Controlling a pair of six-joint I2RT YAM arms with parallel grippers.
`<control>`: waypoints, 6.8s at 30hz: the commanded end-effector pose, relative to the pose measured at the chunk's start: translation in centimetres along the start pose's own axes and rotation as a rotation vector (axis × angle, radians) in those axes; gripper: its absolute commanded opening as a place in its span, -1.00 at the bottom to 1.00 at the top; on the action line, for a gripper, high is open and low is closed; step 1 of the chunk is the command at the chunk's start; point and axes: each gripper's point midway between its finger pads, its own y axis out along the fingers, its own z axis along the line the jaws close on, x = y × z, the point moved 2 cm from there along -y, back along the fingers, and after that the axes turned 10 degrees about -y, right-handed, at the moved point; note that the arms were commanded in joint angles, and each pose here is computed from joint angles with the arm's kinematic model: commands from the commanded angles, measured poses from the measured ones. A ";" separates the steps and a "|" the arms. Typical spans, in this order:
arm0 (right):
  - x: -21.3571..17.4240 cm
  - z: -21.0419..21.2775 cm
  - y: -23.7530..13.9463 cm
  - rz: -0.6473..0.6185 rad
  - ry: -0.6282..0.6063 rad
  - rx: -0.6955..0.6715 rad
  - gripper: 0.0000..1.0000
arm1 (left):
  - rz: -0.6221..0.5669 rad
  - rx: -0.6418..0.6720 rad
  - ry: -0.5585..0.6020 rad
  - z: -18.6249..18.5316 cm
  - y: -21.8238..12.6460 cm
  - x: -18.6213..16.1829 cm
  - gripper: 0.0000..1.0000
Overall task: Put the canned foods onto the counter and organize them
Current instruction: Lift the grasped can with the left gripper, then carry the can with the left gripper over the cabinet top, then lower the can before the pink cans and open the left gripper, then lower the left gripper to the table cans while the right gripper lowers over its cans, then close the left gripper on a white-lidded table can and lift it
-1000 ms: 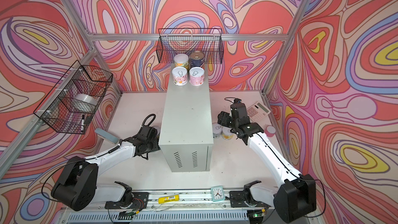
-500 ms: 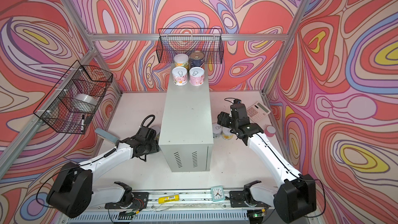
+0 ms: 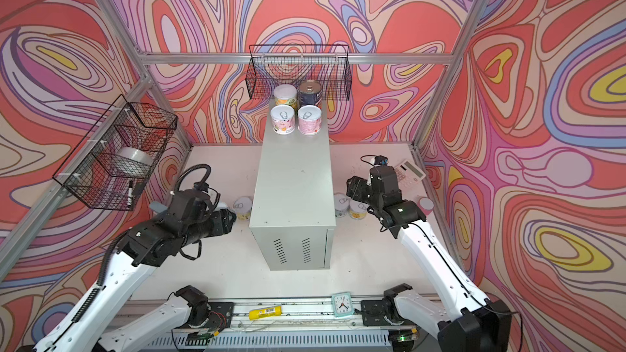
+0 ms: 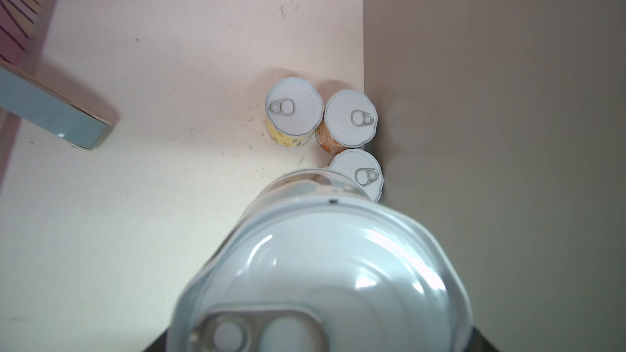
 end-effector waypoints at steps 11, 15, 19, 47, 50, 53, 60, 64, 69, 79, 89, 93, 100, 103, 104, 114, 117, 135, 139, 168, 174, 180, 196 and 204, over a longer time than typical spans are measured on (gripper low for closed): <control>1.0 -1.0 -5.5 -0.071 -0.010 -0.053 0.59 | -0.011 -0.065 0.229 -5.0 -9.2 7.3 -1.00; 2.5 -0.7 -6.8 -0.097 -0.051 -0.062 0.59 | -0.032 -0.161 0.261 -7.5 -10.6 9.0 -1.00; 4.0 -0.8 -8.0 -0.130 -0.101 -0.100 0.59 | -0.018 -0.228 0.294 -9.6 -11.0 9.7 -1.00; 9.3 0.7 -10.4 -0.312 -0.134 -0.079 0.57 | -0.041 -0.239 0.502 -21.7 -1.7 13.1 -1.00; 9.5 0.9 -10.1 -0.313 -0.129 -0.066 0.57 | -0.023 -0.243 0.508 -21.9 -1.0 12.8 -0.38; 9.5 1.1 -9.8 -0.313 -0.126 -0.058 0.57 | -0.015 -0.244 0.509 -22.1 -0.5 12.6 0.21; 10.0 1.4 -10.1 -0.332 -0.125 -0.040 0.57 | -0.024 -0.248 0.510 -22.4 0.1 12.6 1.00; 10.3 1.8 -10.3 -0.336 -0.124 -0.020 0.55 | -0.066 -0.270 0.498 -22.1 -1.5 13.1 1.00; 10.7 1.9 -10.7 -0.340 -0.112 -0.021 0.53 | -0.114 -0.292 0.485 -20.7 -3.5 12.8 1.00; 11.1 2.1 -12.2 -0.372 -0.107 -0.009 0.53 | -0.181 -0.325 0.439 -17.5 -6.0 11.4 0.69; 11.1 2.1 -12.3 -0.376 -0.102 -0.009 0.52 | -0.231 -0.351 0.444 -18.8 -4.4 11.9 0.11; 11.1 2.1 -11.7 -0.366 -0.095 -0.009 0.51 | -0.238 -0.350 0.445 -19.4 -3.5 12.2 0.07; 11.3 2.3 -10.8 -0.361 -0.095 -0.006 0.50 | -0.237 -0.331 0.444 -20.1 -1.7 12.9 0.02; 11.4 2.3 -10.3 -0.356 -0.096 -0.007 0.50 | -0.236 -0.323 0.426 -20.0 -0.9 13.2 0.02; 11.4 2.3 -10.1 -0.353 -0.096 -0.006 0.50 | -0.239 -0.330 0.422 -20.1 -0.7 13.4 0.02; 11.4 2.4 -9.2 -0.355 -0.096 -0.001 0.50 | -0.269 -0.397 0.416 -21.3 -0.1 14.2 0.05; 11.3 2.4 -8.9 -0.352 -0.097 -0.001 0.50 | -0.268 -0.404 0.415 -21.6 0.2 14.2 0.05; 10.9 2.2 -8.2 -0.337 -0.105 -0.010 0.51 | -0.249 -0.388 0.393 -22.3 1.4 14.7 0.08; 11.0 2.2 -8.3 -0.339 -0.107 -0.011 0.51 | -0.254 -0.369 0.388 -21.8 1.2 14.7 0.18; 0.2 0.0 -3.1 0.029 -0.042 -0.006 0.64 | -0.155 -0.145 0.118 -2.9 2.3 -0.1 0.98; -1.1 -0.1 -2.3 0.074 -0.025 0.003 0.64 | -0.025 -0.097 0.108 -1.6 6.9 -4.1 1.00; -1.5 -0.1 -1.6 0.089 -0.021 0.002 0.66 | 0.021 -0.132 0.086 -2.0 10.0 -6.1 1.00; -1.8 -0.2 -1.1 0.098 -0.007 0.000 0.66 | 0.086 -0.125 0.070 -2.1 16.5 -9.3 0.95; -2.0 -0.3 -0.8 0.099 -0.004 -0.004 0.66 | 0.057 -0.013 0.067 -0.7 18.2 -9.2 0.93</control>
